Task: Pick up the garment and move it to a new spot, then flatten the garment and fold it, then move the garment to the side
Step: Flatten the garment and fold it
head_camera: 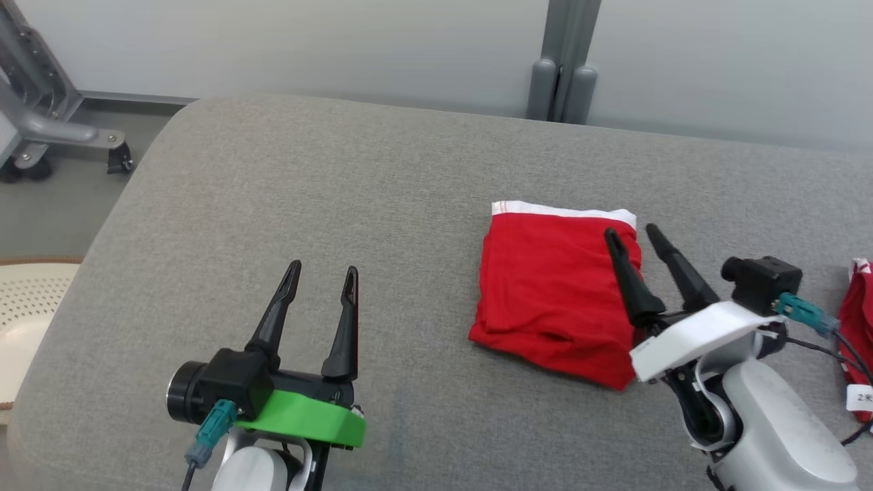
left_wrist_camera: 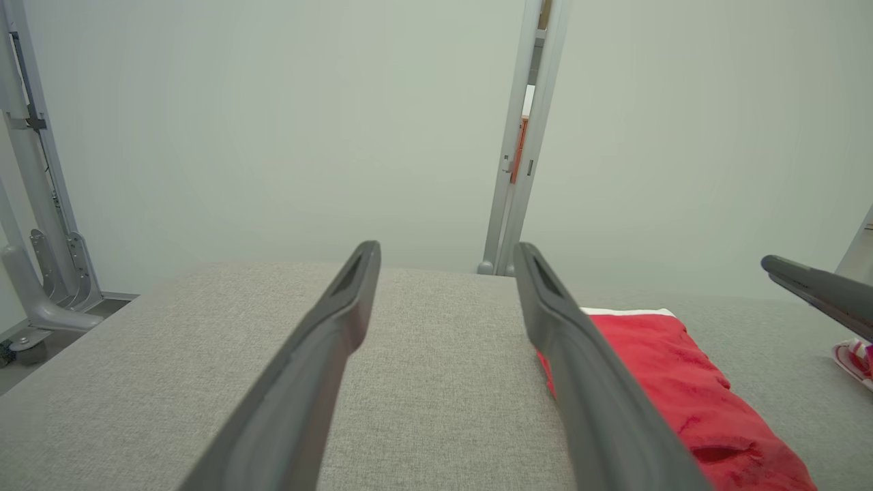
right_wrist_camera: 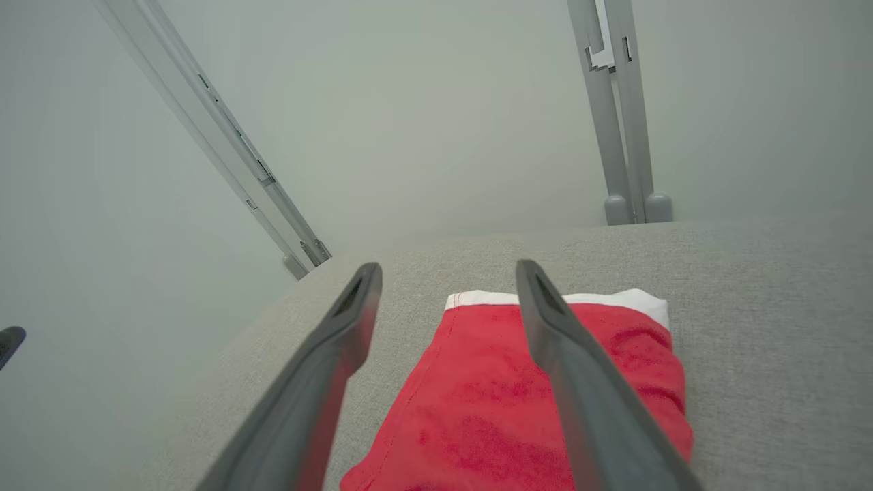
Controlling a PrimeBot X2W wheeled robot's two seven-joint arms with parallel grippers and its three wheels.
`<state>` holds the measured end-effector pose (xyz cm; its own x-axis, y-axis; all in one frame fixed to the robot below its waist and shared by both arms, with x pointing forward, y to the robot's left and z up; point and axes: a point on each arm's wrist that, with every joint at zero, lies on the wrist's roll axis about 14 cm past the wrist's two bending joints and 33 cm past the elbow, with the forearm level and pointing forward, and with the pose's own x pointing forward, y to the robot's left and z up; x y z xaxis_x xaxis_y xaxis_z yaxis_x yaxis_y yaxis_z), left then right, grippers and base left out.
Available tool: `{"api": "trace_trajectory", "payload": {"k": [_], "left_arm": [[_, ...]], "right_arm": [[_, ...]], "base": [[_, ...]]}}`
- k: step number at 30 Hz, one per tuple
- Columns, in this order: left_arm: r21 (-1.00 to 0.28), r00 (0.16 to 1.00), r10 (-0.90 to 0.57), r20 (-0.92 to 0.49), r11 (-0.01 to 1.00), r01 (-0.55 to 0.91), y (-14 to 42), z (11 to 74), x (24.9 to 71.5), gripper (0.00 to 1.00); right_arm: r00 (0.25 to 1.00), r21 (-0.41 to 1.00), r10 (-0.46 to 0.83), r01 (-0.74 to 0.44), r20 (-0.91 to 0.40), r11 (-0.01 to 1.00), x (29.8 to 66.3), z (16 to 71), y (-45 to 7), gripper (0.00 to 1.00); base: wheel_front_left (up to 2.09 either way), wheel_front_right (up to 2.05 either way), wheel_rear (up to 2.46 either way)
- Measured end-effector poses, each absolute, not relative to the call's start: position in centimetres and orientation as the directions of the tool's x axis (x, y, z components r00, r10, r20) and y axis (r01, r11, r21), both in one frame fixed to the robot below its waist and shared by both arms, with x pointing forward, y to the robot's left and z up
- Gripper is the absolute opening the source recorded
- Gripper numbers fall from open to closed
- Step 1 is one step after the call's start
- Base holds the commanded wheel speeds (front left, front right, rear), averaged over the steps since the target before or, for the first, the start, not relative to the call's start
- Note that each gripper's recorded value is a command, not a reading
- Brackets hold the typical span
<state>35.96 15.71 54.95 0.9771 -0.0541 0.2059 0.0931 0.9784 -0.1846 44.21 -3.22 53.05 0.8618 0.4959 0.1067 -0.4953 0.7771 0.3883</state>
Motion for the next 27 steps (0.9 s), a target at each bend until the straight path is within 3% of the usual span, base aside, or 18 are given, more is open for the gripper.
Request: {"api": "trace_trajectory", "payload": {"k": [4, 14, 27], "left_arm": [[-0.189, 0.975, -0.084, 0.206, 0.974, 0.124, 14.7, 54.9, 36.5, 1.0], [-0.192, 0.967, -0.16, 0.196, 0.961, 0.198, 12.2, 54.4, 37.4, 1.0], [-0.165, 0.965, -0.199, 0.171, 0.96, 0.227, 11.1, 53.6, 37.3, 1.0]], "right_arm": [[0.9, 0.273, 0.409, -0.436, 0.151, 0.858, 44.1, 53.9, -7.6, 1.0], [0.946, 0.161, 0.263, -0.294, 0.192, 0.942, 41.6, 54.5, -13.0, 1.0], [0.954, 0.145, 0.223, -0.254, 0.2, 0.956, 40.6, 54.4, -13.1, 1.0]], "base": [[0.0, 0.0, 0.0], [0.0, 0.0, 0.0], [0.0, 0.0, 0.0]]}}
